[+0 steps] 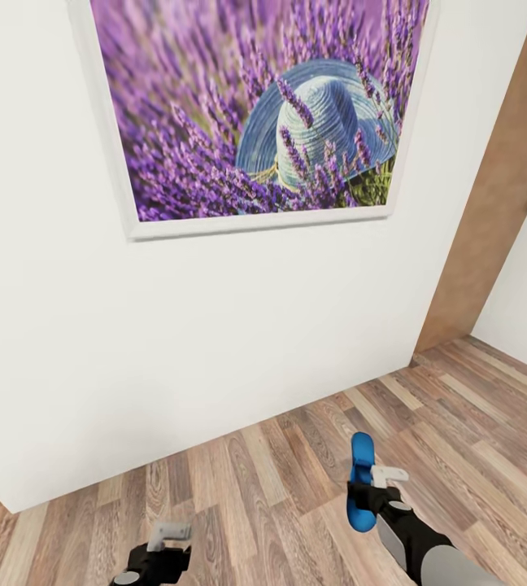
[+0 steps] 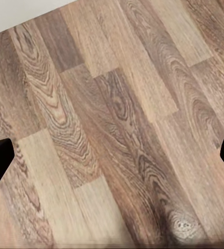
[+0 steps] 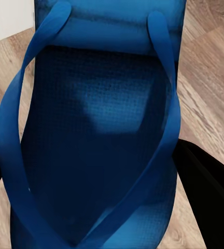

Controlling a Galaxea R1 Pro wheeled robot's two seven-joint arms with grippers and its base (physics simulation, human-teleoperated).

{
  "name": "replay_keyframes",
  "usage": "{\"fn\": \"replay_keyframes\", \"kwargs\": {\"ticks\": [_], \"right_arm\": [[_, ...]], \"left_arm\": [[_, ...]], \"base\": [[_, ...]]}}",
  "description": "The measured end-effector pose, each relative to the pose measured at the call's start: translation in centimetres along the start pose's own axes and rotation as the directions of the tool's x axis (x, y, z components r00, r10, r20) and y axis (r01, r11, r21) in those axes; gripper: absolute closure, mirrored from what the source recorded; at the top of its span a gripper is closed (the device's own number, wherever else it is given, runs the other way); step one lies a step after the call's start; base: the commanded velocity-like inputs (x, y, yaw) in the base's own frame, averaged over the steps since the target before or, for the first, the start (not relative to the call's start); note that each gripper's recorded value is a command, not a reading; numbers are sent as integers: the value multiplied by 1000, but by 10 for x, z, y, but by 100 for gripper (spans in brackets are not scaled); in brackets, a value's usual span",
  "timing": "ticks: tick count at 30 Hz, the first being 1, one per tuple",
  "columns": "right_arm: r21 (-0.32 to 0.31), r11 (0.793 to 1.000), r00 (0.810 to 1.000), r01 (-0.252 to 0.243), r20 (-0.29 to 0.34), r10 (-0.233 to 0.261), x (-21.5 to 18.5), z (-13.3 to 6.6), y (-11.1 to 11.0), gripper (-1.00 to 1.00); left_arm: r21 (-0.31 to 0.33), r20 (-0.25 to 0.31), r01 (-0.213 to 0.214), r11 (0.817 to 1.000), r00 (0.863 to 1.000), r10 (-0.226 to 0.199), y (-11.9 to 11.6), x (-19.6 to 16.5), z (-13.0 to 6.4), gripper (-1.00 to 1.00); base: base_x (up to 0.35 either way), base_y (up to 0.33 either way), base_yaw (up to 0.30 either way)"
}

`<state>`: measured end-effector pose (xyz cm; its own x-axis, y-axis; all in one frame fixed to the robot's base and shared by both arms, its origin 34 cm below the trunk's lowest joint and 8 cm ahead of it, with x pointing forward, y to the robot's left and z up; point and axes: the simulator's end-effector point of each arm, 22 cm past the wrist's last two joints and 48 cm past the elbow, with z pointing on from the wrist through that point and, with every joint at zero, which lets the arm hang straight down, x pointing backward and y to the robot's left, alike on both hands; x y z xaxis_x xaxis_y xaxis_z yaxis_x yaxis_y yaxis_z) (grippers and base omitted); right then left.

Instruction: In the bedroom, move the book from the bed onto either nightstand, and place the two sandals side by side next to the bed.

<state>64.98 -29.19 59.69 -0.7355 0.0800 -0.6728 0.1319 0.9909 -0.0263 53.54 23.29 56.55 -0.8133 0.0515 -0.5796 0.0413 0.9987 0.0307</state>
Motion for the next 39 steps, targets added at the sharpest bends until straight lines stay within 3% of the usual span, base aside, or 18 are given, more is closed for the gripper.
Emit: {"fn": "replay_keyframes", "kwargs": {"ticks": [9,19,28,39], "right_arm": [[14,1000,999,1,-33,-1,17,-14,-11,100],[44,999,995,9,-103,-5,65,-36,-37,100],[52,999,992,15,-124,-8,87,-55,-44,100],[54,998,990,18,-140,-10,94,-72,-47,100]], "left_arm": [[-9,-23,2,1000,1000,-2,5,11,-9,-100],[-13,-34,-1,1000,999,1,8,12,-21,-100],[-19,-70,-8,1000,998,7,11,22,-32,-100],[-17,-77,-20,1000,997,18,10,19,-45,-100]], "base": [[0,0,0],[0,0,0],[0,0,0],[0,0,0]]}}
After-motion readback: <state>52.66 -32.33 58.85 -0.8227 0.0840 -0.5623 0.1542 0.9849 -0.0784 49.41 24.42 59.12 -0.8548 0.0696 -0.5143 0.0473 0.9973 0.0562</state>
